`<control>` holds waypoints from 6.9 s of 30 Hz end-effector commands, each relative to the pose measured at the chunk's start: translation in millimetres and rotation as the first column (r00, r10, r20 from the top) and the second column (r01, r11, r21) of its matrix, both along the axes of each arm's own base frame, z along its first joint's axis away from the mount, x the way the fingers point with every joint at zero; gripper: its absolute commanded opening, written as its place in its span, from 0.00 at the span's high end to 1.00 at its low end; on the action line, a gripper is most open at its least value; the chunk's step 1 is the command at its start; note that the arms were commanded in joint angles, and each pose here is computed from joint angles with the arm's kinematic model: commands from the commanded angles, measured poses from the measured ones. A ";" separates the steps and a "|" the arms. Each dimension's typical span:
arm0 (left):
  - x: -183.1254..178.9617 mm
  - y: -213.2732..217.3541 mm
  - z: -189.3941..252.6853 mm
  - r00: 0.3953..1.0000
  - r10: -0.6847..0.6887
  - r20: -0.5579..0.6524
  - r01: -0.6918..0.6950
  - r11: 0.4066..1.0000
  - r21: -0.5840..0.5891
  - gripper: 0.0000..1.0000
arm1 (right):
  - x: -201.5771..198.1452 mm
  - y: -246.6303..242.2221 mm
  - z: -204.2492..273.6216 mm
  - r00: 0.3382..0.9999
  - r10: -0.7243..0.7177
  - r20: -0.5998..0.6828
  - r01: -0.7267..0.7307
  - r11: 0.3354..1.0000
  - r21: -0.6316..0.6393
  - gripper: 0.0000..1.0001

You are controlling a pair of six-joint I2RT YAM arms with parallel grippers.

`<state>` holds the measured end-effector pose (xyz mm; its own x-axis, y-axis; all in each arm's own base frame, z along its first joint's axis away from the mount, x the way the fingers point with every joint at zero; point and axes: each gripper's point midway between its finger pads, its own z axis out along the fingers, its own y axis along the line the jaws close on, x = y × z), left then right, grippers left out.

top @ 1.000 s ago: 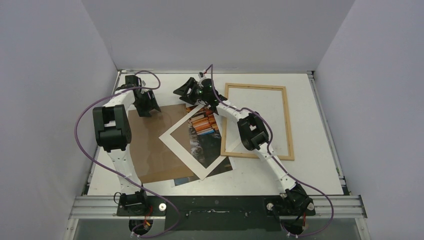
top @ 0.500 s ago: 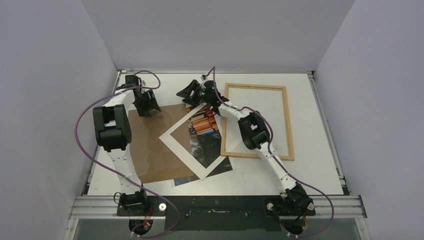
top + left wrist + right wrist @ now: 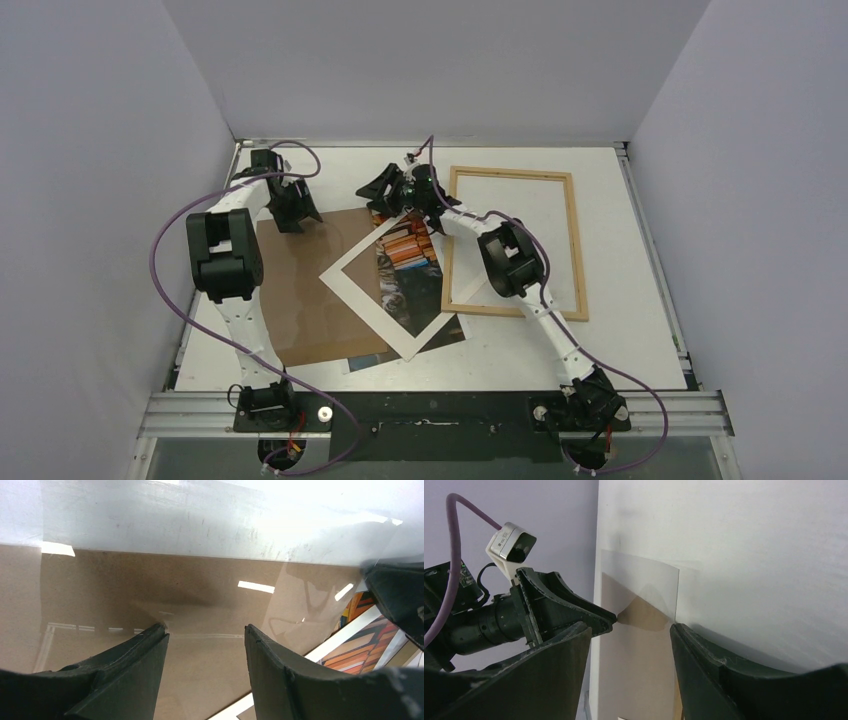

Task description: Put the photo into the frame

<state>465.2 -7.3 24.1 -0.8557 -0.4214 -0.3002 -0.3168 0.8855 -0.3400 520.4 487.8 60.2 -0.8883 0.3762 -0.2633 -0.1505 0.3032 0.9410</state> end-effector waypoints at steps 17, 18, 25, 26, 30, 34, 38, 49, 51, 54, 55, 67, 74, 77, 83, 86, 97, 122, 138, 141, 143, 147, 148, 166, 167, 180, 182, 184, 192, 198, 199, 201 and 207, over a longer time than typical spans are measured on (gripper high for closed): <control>-38.2 -6.0 -71.3 0.973 0.017 -0.231 -0.012 1.000 0.024 0.43 | -37.7 11.6 62.1 0.995 0.040 -0.096 -0.016 0.970 0.241 0.23; -38.0 -5.6 -71.2 0.973 0.019 -0.232 -0.014 1.000 0.025 0.43 | -38.0 11.0 60.1 0.995 0.037 -0.095 -0.014 0.973 0.231 0.24; -26.9 -15.1 -57.1 0.985 -0.011 -0.174 0.006 0.999 -0.031 0.43 | -41.0 5.4 20.0 0.997 0.073 -0.019 -0.074 0.996 -0.041 0.57; -22.7 -17.0 -49.6 0.989 -0.019 -0.148 0.012 0.999 -0.044 0.42 | -41.6 2.5 12.4 0.997 0.079 -0.005 -0.079 0.993 -0.086 0.62; -5.9 -26.4 -19.1 0.997 -0.043 -0.057 0.037 0.995 -0.093 0.40 | -40.7 -4.1 -2.3 0.997 0.077 0.027 -0.072 0.984 -0.161 0.88; 8.0 -27.9 11.7 0.999 -0.044 0.002 0.044 0.994 -0.102 0.36 | -31.7 -5.0 10.5 0.997 0.039 0.063 -0.029 0.988 -0.149 1.00; 8.5 -31.5 34.2 0.998 -0.057 0.035 0.061 0.993 -0.105 0.31 | -23.7 -9.8 40.3 0.996 -0.012 0.092 0.023 0.994 -0.110 1.00; -5.9 -87.4 74.3 0.946 -0.249 0.209 0.242 0.969 0.056 0.21 | -16.9 -30.2 84.2 0.993 -0.102 0.063 0.108 0.990 -0.092 1.00; -4.5 -93.5 82.6 0.927 -0.268 0.263 0.255 0.963 0.081 0.17 | -18.8 -33.5 83.6 0.993 -0.106 0.054 0.112 0.987 -0.116 1.00; -1.0 -108.3 96.5 0.884 -0.319 0.342 0.296 0.948 0.119 0.14 | -20.5 -38.2 85.4 0.993 -0.113 0.033 0.116 0.983 -0.141 1.00; 0.1 -111.6 99.0 0.874 -0.332 0.354 0.300 0.943 0.144 0.13 | -21.3 -38.8 86.9 0.993 -0.114 0.025 0.116 0.983 -0.144 1.00; 3.0 -137.1 83.6 0.849 -0.387 0.360 0.289 0.910 0.297 0.08 | -22.7 -47.9 104.9 0.985 -0.160 -0.070 0.152 0.983 -0.103 1.00; 3.6 -128.5 70.8 0.866 -0.369 0.337 0.248 0.903 0.351 0.13 | -20.1 -48.5 122.5 0.983 -0.168 -0.079 0.165 0.986 -0.038 1.00; 5.5 -129.5 71.6 0.866 -0.363 0.344 0.239 0.905 0.353 0.16 | -21.0 -47.3 124.9 0.982 -0.167 -0.088 0.165 0.986 -0.027 1.00; 11.4 -130.0 72.2 0.875 -0.343 0.341 0.207 0.903 0.377 0.20 | -23.5 -45.6 125.5 0.979 -0.170 -0.115 0.169 0.985 -0.020 1.00; 10.0 -128.4 69.7 0.875 -0.345 0.339 0.188 0.888 0.420 0.15 | -24.1 -45.0 130.1 0.976 -0.175 -0.126 0.176 0.984 -0.003 1.00; 5.8 -132.6 68.7 0.867 -0.363 0.341 0.184 0.869 0.459 0.08 | -25.8 -46.2 133.7 0.965 -0.189 -0.184 0.201 0.978 0.048 1.00; -6.9 -143.8 88.2 0.847 -0.391 0.360 0.086 0.769 0.633 0.50 | -33.7 -56.3 146.1 0.916 -0.189 -0.354 0.250 0.959 0.135 1.00; -21.2 -145.7 106.6 0.846 -0.422 0.324 0.070 0.692 0.718 1.00 | -35.5 -63.9 127.8 0.905 -0.214 -0.369 0.254 0.965 0.062 0.85; -22.3 -148.4 108.0 0.839 -0.445 0.313 0.077 0.668 0.741 1.00 | -34.7 -67.9 130.4 0.904 -0.223 -0.366 0.261 0.964 0.059 0.62; -22.8 -149.5 109.2 0.835 -0.457 0.308 0.081 0.655 0.751 1.00 | -32.7 -72.2 134.6 0.907 -0.232 -0.352 0.267 0.962 0.054 0.45; -24.2 -148.7 109.3 0.834 -0.463 0.299 0.085 0.644 0.761 1.00 | -27.5 -87.6 149.7 0.914 -0.266 -0.307 0.292 0.955 0.041 0.27; -24.9 -148.4 109.5 0.835 -0.464 0.296 0.087 0.642 0.761 1.00 | -25.5 -92.5 153.6 0.913 -0.279 -0.299 0.305 0.952 0.042 0.25; -30.5 -148.4 114.5 0.830 -0.468 0.304 0.105 0.666 0.738 1.00 | -17.9 -138.6 159.4 0.885 -0.390 -0.257 0.400 0.916 -0.012 0.19; -29.7 -148.9 116.0 0.830 -0.464 0.309 0.109 0.679 0.726 1.00 | -17.8 -143.2 159.2 0.882 -0.398 -0.251 0.407 0.913 -0.019 0.20; -15.5 -139.3 148.5 0.832 -0.400 0.385 0.179 0.849 0.497 1.00 | -63.8 -172.9 97.7 0.853 -0.416 -0.316 0.354 0.905 -0.236 0.24; -15.7 -137.5 150.1 0.834 -0.396 0.385 0.183 0.855 0.485 1.00 | -74.3 -165.8 83.1 0.850 -0.401 -0.342 0.319 0.908 -0.272 0.25; -14.6 -132.3 154.3 0.836 -0.391 0.385 0.175 0.856 0.487 1.00 | -82.3 -157.2 73.5 0.855 -0.382 -0.350 0.283 0.910 -0.302 0.25; -3.5 -86.7 201.5 0.836 -0.348 0.425 0.087 0.848 0.523 1.00 | -113.6 -112.9 35.0 0.875 -0.279 -0.396 0.117 0.915 -0.387 0.26; -4.6 -72.8 242.8 0.822 -0.354 0.446 0.063 0.836 0.546 1.00 | -116.9 -91.0 38.3 0.906 -0.219 -0.361 0.071 0.922 -0.381 0.27; -6.0 -75.4 250.9 0.815 -0.365 0.450 0.077 0.839 0.539 1.00 | -115.2 -88.6 44.0 0.918 -0.203 -0.340 0.070 0.928 -0.365 0.27; -7.8 -83.2 266.2 0.798 -0.386 0.462 0.111 0.849 0.517 1.00 | -108.4 -88.1 58.9 0.945 -0.176 -0.277 0.075 0.937 -0.342 0.27; -4.0 -85.9 301.4 0.784 -0.348 0.513 0.070 0.872 0.484 1.00 | -87.9 -113.7 119.5 0.993 -0.122 0.001 0.115 0.932 -0.343 0.26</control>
